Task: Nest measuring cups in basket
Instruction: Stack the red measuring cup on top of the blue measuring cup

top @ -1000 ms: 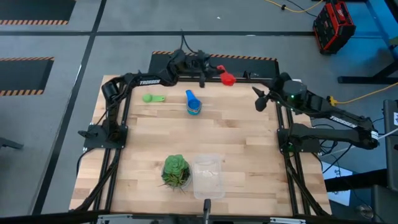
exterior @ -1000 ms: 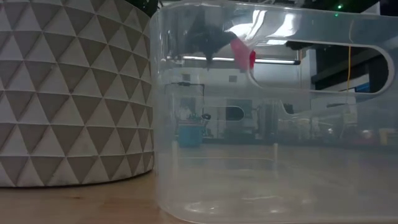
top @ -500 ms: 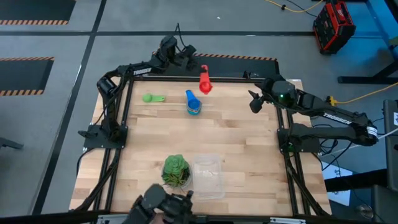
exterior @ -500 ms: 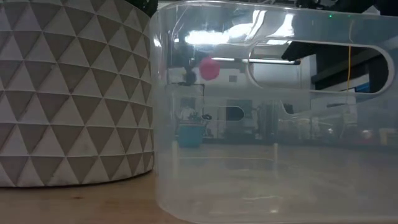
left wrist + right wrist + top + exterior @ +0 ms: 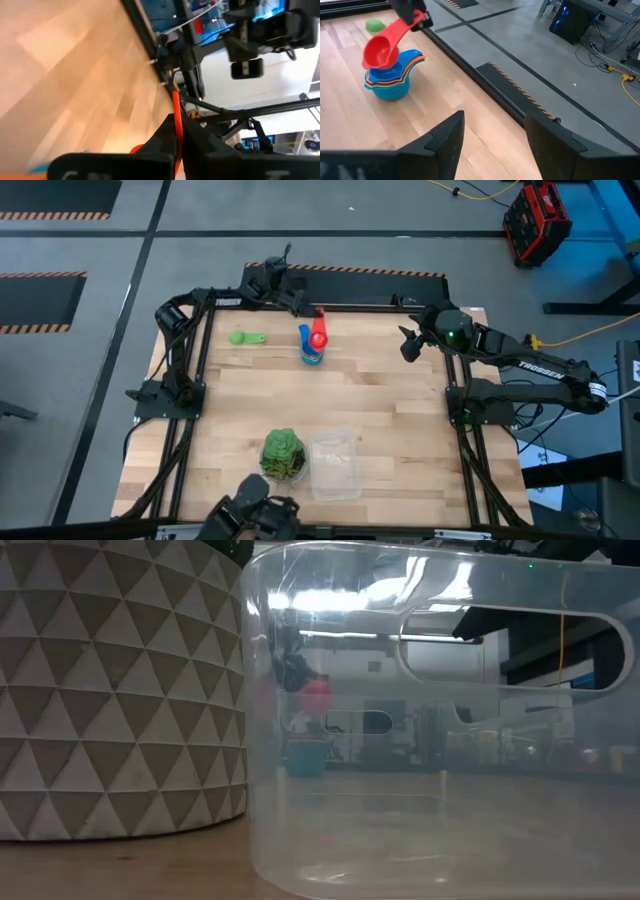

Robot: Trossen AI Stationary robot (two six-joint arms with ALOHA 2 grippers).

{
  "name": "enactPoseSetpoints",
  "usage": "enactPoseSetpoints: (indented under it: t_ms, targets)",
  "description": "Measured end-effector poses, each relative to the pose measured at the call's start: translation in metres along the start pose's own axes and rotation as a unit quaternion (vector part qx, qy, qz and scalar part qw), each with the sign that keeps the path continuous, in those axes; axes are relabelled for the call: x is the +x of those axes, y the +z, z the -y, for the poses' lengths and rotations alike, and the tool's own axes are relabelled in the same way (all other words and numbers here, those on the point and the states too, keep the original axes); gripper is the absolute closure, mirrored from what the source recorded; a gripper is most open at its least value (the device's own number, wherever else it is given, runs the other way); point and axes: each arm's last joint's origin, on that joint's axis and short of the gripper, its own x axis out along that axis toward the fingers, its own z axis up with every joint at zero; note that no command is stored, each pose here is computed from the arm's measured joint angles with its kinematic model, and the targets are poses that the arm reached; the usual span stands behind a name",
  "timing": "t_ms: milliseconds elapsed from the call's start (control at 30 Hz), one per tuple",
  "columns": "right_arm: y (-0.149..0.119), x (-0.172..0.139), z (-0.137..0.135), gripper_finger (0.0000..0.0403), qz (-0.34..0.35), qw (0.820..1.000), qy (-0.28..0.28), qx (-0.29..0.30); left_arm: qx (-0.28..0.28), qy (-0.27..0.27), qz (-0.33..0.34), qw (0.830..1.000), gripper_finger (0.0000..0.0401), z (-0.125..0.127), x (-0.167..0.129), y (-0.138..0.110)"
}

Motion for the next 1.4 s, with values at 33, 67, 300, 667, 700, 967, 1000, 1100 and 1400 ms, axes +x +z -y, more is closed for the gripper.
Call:
enactPoseSetpoints:
  t_ms: [33,67,300,667,700,967,1000,1100,1400]
  targets:
    - [0.000,0.000,0.000,0.0191,0.000,1.000,0.000,0.000,-0.006,0.003,-0.001,1.000,0.0399,-0.003,-0.001,-0.003]
    - [0.000,0.000,0.000,0.0191,0.000,1.000,0.000,-0.001,-0.012,0.005,-0.001,1.000,0.0399,-0.006,-0.001,-0.006]
    - [0.000,0.000,0.000,0.0191,0.000,1.000,0.000,-0.002,-0.042,0.032,0.007,0.999,0.0399,-0.021,-0.002,-0.021]
    - [0.000,0.000,0.000,0.0191,0.000,1.000,0.000,-0.002,-0.050,0.044,0.020,0.998,0.0398,-0.025,-0.009,-0.020]
    - [0.000,0.000,0.000,0.0191,0.000,1.000,0.000,-0.002,-0.051,0.045,0.021,0.997,0.0398,-0.026,-0.010,-0.020]
    - [0.000,0.000,0.000,0.0191,0.000,1.000,0.000,-0.002,-0.080,0.080,0.017,0.993,0.0397,-0.032,-0.009,-0.026]
    - [0.000,0.000,0.000,0.0191,0.000,1.000,0.000,-0.002,-0.080,0.086,0.017,0.993,0.0397,-0.033,-0.009,-0.028]
    - [0.000,0.000,0.000,0.0191,0.000,1.000,0.000,-0.002,-0.080,0.091,0.017,0.992,0.0397,-0.033,-0.009,-0.028]
    - [0.000,0.000,0.000,0.0191,0.000,1.000,0.000,-0.002,-0.077,0.094,0.020,0.992,0.0386,-0.033,-0.008,-0.028]
